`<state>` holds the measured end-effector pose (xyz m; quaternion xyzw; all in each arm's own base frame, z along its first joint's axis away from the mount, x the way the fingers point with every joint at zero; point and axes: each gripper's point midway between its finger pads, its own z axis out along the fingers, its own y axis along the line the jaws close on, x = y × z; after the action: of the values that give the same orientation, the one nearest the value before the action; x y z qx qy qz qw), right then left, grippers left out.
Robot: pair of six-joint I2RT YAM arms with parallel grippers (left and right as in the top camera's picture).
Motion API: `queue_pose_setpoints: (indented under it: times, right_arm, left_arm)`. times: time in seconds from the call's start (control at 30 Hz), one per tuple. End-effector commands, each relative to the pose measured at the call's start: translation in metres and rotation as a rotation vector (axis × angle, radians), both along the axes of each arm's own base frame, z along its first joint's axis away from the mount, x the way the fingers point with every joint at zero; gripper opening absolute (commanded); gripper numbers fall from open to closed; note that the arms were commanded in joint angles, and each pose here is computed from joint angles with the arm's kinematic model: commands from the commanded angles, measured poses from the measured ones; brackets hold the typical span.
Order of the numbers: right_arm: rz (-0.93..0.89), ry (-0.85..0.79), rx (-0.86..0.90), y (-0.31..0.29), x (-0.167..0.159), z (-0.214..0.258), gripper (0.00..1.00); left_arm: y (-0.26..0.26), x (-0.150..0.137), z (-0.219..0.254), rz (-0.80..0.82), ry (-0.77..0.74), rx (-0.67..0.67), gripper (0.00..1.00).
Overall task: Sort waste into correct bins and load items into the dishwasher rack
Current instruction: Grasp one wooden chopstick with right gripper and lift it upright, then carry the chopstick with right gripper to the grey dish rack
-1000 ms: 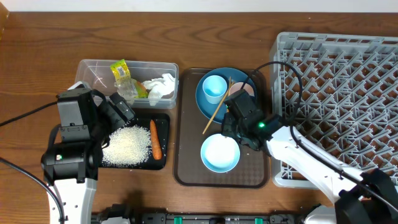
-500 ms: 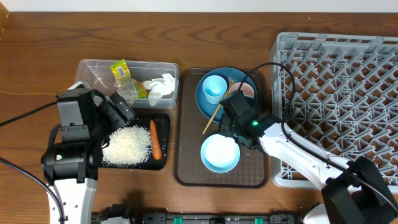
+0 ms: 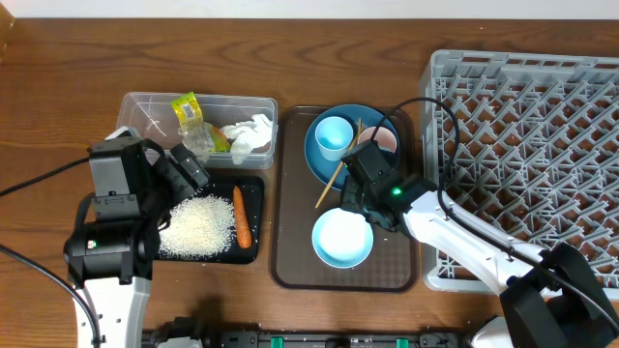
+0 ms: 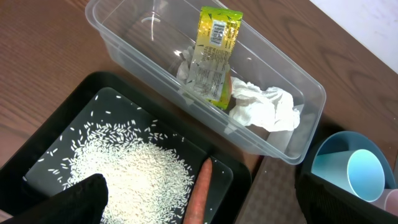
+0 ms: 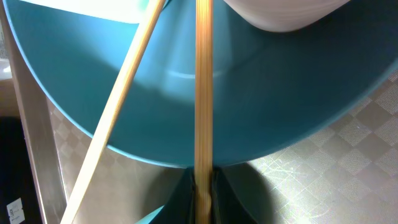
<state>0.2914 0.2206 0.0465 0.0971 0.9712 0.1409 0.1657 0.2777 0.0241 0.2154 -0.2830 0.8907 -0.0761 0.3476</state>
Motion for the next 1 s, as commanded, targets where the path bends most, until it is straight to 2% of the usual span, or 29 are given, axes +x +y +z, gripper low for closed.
queue_pose_setpoints:
  times: [0.0,0.23,0.97]
  right_arm:
    - [0.011,-0.013,-0.007,0.002,0.0,0.002,0.01]
    - [0.114,-0.029,0.074,0.024,0.001,0.027,0.01]
    - [0.159,-0.207,0.197,0.012,-0.019,0.133,0.01]
  left_arm:
    - [0.003,0.002,0.008,-0.001,-0.015,0.017,0.99]
    - [0.003,0.002,0.008,-0.001,-0.015,0.017,0.99]
    - [0.003,0.002,0.008,-0.001,-0.015,0.017,0.99]
